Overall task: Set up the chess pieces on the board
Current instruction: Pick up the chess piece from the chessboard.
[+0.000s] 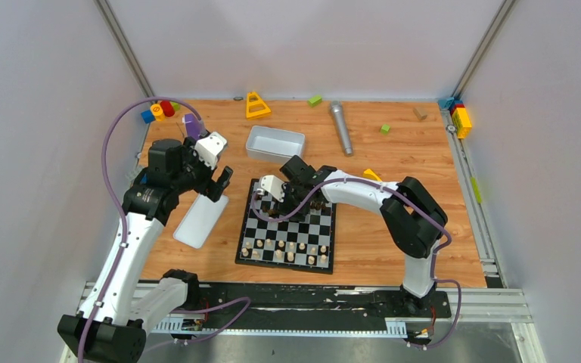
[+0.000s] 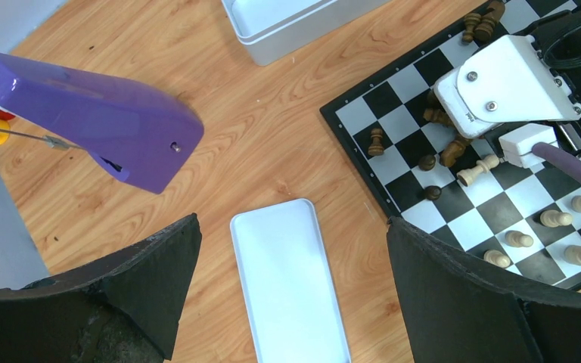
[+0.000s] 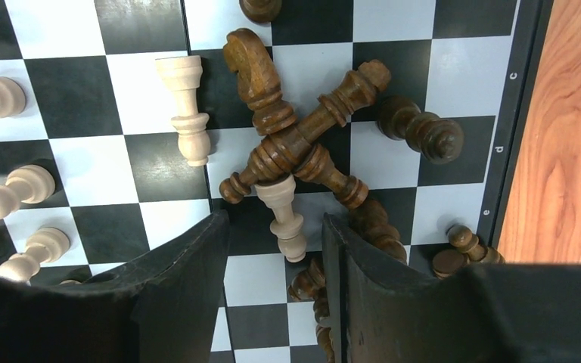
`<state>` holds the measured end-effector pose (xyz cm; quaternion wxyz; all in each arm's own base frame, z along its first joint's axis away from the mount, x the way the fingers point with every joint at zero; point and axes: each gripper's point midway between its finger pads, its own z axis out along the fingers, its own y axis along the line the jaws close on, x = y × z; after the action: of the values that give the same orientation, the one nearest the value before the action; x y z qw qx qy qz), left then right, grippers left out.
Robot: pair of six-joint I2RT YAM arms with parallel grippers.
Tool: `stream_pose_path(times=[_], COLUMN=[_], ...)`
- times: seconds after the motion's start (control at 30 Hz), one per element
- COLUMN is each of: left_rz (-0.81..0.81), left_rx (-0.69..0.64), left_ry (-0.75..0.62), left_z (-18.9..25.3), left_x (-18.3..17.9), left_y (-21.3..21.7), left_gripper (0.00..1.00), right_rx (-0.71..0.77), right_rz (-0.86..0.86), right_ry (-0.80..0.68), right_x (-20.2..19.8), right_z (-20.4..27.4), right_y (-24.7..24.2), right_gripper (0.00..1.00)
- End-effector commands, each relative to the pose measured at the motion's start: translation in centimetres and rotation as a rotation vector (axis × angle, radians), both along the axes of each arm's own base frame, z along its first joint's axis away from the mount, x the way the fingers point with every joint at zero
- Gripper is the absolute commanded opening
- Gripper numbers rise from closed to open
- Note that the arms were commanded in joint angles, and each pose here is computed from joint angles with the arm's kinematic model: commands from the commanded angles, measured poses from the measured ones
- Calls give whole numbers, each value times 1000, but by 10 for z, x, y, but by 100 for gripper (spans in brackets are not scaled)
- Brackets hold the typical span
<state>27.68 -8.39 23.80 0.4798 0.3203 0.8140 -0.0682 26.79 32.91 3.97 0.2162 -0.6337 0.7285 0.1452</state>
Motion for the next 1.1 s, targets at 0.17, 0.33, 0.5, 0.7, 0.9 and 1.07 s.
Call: stream_pose_path(times=[0.17, 0.33, 0.5, 0.7, 0.9, 1.07], left_rz=[-12, -19, -46, -134, -284, -447], left_rx=[-13, -13, -8, -6, -59, -94], left_ry=[-20, -19, -15, 0, 27, -6], left_z=[4, 4, 2, -10, -28, -43], left_x=[0, 0, -1, -8, -17, -23], left_y=[-1, -2, -5, -14, -37, -57], left_gripper=[100, 100, 100, 100, 98, 92], right_rx=[22, 7, 5, 21, 102, 185], right_rz=[19, 16, 6, -13, -27, -51], right_ry=[-42, -29, -13, 16, 65, 116], right_x=[10, 4, -2, -13, -23, -21], right_z=[4, 1, 6, 16, 38, 55], right_y=[8, 2, -4, -10, -8, -9], right_gripper=[33, 19, 8, 0, 0, 0])
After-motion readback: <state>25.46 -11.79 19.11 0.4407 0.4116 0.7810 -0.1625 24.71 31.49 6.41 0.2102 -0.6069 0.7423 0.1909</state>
